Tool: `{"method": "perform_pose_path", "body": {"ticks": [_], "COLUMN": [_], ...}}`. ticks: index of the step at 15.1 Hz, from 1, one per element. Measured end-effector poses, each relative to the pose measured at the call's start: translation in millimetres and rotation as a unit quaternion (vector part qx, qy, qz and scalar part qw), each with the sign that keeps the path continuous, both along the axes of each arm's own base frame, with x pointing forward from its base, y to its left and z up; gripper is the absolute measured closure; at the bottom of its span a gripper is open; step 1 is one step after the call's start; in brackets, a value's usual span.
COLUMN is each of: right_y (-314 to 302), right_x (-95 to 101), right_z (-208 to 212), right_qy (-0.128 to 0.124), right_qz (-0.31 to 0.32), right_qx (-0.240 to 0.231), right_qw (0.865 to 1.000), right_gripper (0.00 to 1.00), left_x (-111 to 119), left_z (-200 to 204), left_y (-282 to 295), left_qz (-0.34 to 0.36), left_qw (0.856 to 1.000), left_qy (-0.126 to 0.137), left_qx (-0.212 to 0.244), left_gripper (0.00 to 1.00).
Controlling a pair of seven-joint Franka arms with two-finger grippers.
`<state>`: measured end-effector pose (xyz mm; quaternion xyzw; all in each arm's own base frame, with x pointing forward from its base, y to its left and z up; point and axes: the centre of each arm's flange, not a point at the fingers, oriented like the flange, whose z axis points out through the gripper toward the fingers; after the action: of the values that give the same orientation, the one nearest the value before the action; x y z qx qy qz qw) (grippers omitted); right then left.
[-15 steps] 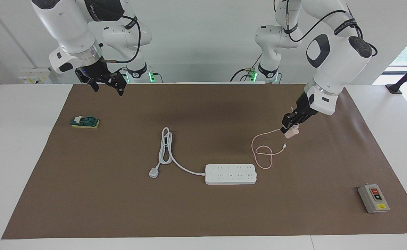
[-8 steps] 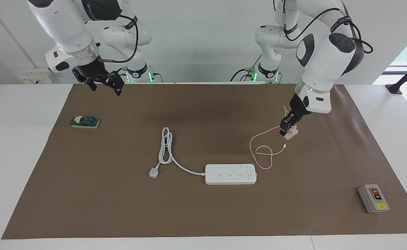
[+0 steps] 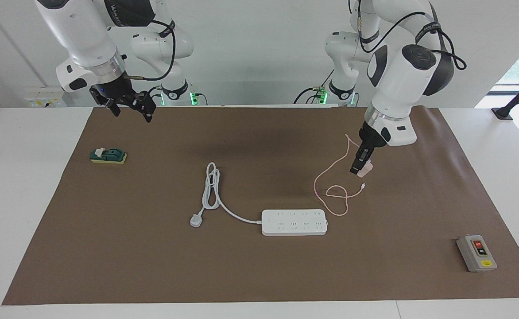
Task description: Plug charger into power strip
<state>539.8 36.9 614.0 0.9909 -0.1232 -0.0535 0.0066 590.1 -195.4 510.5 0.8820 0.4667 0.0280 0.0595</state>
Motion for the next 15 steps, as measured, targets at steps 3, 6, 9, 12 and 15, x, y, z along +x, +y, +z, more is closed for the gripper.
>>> {"method": "perform_pose_path", "body": {"ticks": [3,6,9,12,15], "right_y": [-4.3,-8.1,-7.8,-7.3,-7.3], "right_x": [0.1,0.2,0.2,0.1,0.1], "right_z": [0.3,0.5,0.6,0.6,0.6], "right_qy": [0.0,0.0,0.0,0.0,0.0], "right_qz": [-0.004,-0.007,-0.007,-0.006,-0.006], "right_qx": [0.0,0.0,0.0,0.0,0.0], "right_qw": [1.0,1.0,1.0,1.0,1.0], "right_gripper": [0.0,0.0,0.0,0.0,0.0], "left_x": [15.2,29.3,39.0,59.6,78.7], "left_z": [-12.9,-26.9,-48.7,-78.2,-108.2], "left_y": [-9.8,-15.1,-24.5,-51.2,-75.5], "left_qz": [0.069,0.112,0.176,0.234,0.274], "left_qw": [0.997,0.993,0.983,0.97,0.959], "left_qy": [0.02,0.022,0.025,0.026,0.02], "left_qx": [0.015,0.034,0.052,0.056,0.068], "left_gripper": [0.68,0.68,0.68,0.68,0.68]}}
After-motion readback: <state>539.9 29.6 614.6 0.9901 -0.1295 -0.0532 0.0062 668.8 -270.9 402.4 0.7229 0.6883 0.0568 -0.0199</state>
